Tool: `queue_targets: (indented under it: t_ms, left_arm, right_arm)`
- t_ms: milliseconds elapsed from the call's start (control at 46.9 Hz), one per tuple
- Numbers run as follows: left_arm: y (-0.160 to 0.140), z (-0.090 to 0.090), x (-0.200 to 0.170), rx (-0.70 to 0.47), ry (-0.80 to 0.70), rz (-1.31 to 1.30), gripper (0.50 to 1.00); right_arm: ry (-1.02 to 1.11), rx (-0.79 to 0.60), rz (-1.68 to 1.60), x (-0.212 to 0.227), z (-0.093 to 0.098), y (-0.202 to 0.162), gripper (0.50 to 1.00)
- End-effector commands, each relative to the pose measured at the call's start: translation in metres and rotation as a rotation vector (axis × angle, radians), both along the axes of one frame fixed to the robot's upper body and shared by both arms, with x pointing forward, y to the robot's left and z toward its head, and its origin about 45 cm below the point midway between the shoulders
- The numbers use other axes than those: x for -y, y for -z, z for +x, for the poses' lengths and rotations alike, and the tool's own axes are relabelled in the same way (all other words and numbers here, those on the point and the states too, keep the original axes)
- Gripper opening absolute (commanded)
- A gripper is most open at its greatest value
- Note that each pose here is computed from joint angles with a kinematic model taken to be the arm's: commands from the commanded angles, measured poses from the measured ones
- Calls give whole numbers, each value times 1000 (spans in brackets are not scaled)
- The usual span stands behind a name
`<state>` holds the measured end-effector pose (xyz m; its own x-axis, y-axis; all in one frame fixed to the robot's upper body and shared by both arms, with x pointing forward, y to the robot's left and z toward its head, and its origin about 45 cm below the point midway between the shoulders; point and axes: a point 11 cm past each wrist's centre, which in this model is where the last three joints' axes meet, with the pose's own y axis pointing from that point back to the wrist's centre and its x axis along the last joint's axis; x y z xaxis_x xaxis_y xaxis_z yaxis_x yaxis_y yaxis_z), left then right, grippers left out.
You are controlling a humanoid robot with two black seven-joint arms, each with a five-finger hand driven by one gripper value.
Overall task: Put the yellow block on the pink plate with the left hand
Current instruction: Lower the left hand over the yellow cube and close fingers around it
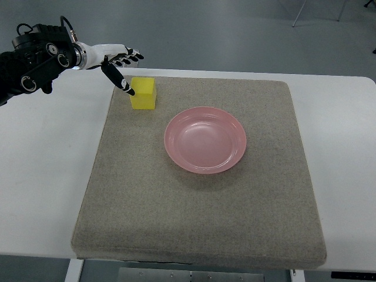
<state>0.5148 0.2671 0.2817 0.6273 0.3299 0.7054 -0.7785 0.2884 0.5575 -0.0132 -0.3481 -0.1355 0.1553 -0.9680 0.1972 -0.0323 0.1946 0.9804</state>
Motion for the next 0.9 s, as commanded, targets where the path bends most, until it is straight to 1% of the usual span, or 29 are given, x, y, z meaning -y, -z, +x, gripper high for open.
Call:
queue_targets:
  t_ms: [0,213,363,491,534,576,619,640,662,683,768,832,875]
  left_arm:
    - [5,0,7,-1,12,14,992]
    - [13,1,17,23,19,52,992]
    - [26,3,27,29,26,106,992]
    - [31,7,35,32,17,125,984]
    - [33,7,39,32,15,126,971]
    - [34,8,39,38,7,127,945]
    - [34,9,40,46,7,136,934]
    - [35,9,40,51,9,145,917]
    - [36,9,40,55,11,155,887]
    - [37,9,41,61,14,165,874]
    - [38,9,40,90,17,200,855]
    - [38,10,39,101,15,209,814]
    - [38,10,39,101,15,209,778]
  right_arm:
    - [0,0,0,0,0,0,924]
    - [0,0,0,0,0,0,924]
    - [0,0,0,0,0,0,924]
    - [0,0,0,0,0,0,924]
    - [0,0,0,0,0,0,924]
    - [0,0,0,0,0,0,924]
    - [0,0,0,0,0,0,924]
    - [0,0,0,0,0,0,924]
    - [0,0,0,0,0,0,924]
    - [0,0,0,0,0,0,924]
    - [0,0,0,0,0,0,924]
    - [0,0,0,0,0,0,924]
    - [0,0,0,0,0,0,924]
